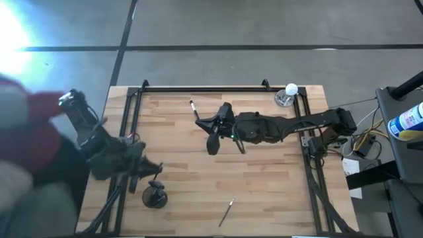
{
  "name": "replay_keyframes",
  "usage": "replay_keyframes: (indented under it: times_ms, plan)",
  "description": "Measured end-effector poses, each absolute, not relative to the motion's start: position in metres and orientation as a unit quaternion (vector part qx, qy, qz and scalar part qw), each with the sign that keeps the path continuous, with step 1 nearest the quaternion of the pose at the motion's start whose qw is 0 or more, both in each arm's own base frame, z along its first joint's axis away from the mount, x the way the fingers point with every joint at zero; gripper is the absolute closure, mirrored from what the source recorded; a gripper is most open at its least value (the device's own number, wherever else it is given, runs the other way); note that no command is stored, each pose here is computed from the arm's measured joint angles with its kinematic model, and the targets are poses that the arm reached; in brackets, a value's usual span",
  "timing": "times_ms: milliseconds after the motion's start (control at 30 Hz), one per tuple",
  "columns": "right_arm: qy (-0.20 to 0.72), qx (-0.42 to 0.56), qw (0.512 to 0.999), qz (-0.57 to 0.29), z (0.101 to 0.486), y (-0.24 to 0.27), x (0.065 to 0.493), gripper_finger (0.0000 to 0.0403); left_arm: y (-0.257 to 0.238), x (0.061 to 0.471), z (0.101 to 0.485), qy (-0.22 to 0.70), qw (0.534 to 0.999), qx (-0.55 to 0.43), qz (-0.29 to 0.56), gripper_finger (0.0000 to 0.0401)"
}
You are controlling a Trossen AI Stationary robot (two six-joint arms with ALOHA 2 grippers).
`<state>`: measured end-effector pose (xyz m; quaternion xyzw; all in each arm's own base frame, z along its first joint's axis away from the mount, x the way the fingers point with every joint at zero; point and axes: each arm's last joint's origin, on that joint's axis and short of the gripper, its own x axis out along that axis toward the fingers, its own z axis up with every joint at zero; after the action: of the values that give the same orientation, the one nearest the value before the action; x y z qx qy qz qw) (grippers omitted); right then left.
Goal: Pick & Place Makeup Brushes
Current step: Put the foundation brush into the holder
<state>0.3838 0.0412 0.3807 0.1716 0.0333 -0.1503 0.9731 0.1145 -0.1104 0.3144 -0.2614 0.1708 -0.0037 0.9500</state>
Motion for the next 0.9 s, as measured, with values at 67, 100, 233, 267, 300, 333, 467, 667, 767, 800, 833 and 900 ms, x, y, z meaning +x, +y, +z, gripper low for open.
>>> replay_keyframes:
  times_ms: [67, 100, 233, 267, 300, 333, 467, 667, 767, 800, 833, 900]
  plan:
    - [0.036, 0.169, 0.973, -0.151, 0.380, 0.041, 0.384, 0.0394, -0.124, 0.104, 0.308, 0.171, 0.952, -0.254, 0.001, 0.0386]
    - [0.037, 0.166, 0.974, -0.151, 0.380, 0.041, 0.384, 0.0394, -0.131, 0.099, 0.304, 0.169, 0.953, -0.251, 0.007, 0.0386]
    - [0.039, 0.157, 0.975, -0.150, 0.380, 0.041, 0.384, 0.0394, -0.153, 0.084, 0.283, 0.149, 0.957, -0.247, 0.026, 0.0386]
    - [0.039, 0.156, 0.976, -0.150, 0.380, 0.041, 0.384, 0.0394, -0.158, 0.083, 0.277, 0.148, 0.958, -0.245, 0.029, 0.0386]
    - [0.040, 0.154, 0.976, -0.149, 0.380, 0.041, 0.384, 0.0394, -0.162, 0.082, 0.270, 0.150, 0.957, -0.245, 0.033, 0.0386]
    - [0.040, 0.152, 0.976, -0.149, 0.380, 0.041, 0.384, 0.0394, -0.165, 0.082, 0.264, 0.155, 0.956, -0.246, 0.037, 0.0386]
    - [0.041, 0.143, 0.978, -0.149, 0.380, 0.041, 0.384, 0.0394, -0.176, 0.085, 0.237, 0.171, 0.956, -0.230, 0.057, 0.0386]
    - [0.041, 0.143, 0.978, -0.149, 0.380, 0.041, 0.384, 0.0394, -0.183, 0.088, 0.209, 0.183, 0.954, -0.224, 0.081, 0.0386]
    - [0.044, 0.142, 0.977, -0.149, 0.379, 0.041, 0.384, 0.0394, -0.185, 0.088, 0.202, 0.196, 0.952, -0.221, 0.082, 0.0381]
    - [0.045, 0.142, 0.977, -0.150, 0.379, 0.041, 0.384, 0.0394, -0.186, 0.088, 0.200, 0.203, 0.950, -0.222, 0.081, 0.0374]
    - [0.046, 0.142, 0.977, -0.150, 0.379, 0.041, 0.384, 0.0394, -0.186, 0.088, 0.199, 0.209, 0.948, -0.226, 0.081, 0.0366]
    - [0.049, 0.141, 0.977, -0.150, 0.378, 0.041, 0.384, 0.0394, -0.186, 0.088, 0.199, 0.211, 0.945, -0.235, 0.081, 0.0347]
